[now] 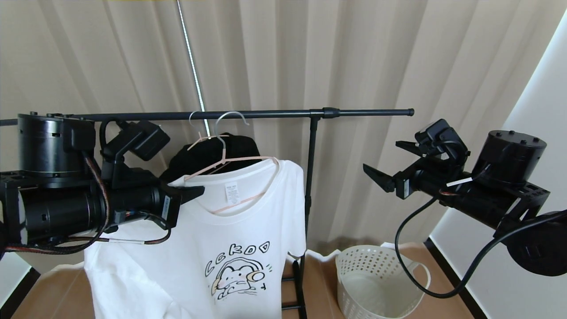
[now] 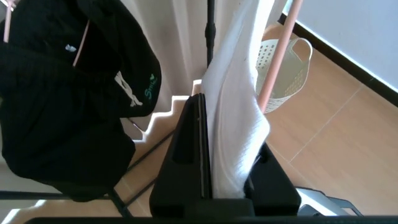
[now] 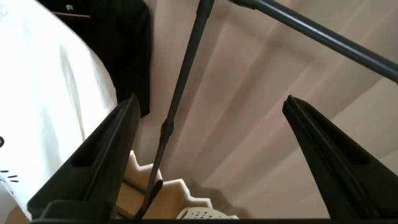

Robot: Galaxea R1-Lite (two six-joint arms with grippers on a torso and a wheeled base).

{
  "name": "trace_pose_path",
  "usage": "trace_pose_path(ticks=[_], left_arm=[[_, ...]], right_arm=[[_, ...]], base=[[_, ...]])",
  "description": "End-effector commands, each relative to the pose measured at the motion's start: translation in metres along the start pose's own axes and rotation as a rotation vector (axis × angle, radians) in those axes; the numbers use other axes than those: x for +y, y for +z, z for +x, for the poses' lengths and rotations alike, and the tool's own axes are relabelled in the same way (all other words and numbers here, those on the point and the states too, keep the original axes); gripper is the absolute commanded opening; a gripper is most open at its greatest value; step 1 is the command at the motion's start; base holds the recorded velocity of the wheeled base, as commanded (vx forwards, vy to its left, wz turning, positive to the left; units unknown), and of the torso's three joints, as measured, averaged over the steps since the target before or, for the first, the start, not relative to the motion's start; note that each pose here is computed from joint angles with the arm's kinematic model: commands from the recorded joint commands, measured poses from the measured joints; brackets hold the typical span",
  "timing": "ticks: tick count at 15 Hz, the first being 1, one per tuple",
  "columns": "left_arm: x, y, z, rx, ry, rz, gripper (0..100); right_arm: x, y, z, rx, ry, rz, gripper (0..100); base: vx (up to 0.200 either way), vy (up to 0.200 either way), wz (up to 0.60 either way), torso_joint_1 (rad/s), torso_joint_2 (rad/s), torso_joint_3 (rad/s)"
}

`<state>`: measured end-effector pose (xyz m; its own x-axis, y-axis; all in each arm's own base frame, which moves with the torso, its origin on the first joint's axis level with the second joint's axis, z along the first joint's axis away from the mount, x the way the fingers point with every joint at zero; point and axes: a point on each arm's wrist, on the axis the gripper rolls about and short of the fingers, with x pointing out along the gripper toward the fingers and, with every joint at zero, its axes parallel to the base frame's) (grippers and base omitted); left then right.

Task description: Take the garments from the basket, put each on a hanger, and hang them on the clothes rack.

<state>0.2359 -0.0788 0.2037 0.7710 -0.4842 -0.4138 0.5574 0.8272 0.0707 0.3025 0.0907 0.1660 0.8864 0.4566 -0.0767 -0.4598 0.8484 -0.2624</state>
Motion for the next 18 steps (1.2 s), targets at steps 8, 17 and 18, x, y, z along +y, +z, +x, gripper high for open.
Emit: trace_pose_path(ticks=[8, 17, 18], left_arm=[[0.019, -0.008, 0.063, 0.051, 0.116, -0.162, 0], [0.058, 0.011, 0.165, -0.034, 0.243, -0.265, 0], [0.059, 0.012, 0.169, -0.039, 0.245, -0.264, 0]], right_arm=[[-0.001, 0.001, 0.002, -0.004, -0.004, -0.001, 100], [-0.002, -0.003, 0.005, 0.005, -0.008, -0.001, 100], [-0.002, -0.003, 0.005, 0.005, -0.008, -0.001, 100]], base=[[0.0, 0.0, 0.0, 0.0, 0.0, 0.0], [0.0, 0.0, 0.0, 0.0, 0.0, 0.0], [0.0, 0.0, 0.0, 0.0, 0.0, 0.0]])
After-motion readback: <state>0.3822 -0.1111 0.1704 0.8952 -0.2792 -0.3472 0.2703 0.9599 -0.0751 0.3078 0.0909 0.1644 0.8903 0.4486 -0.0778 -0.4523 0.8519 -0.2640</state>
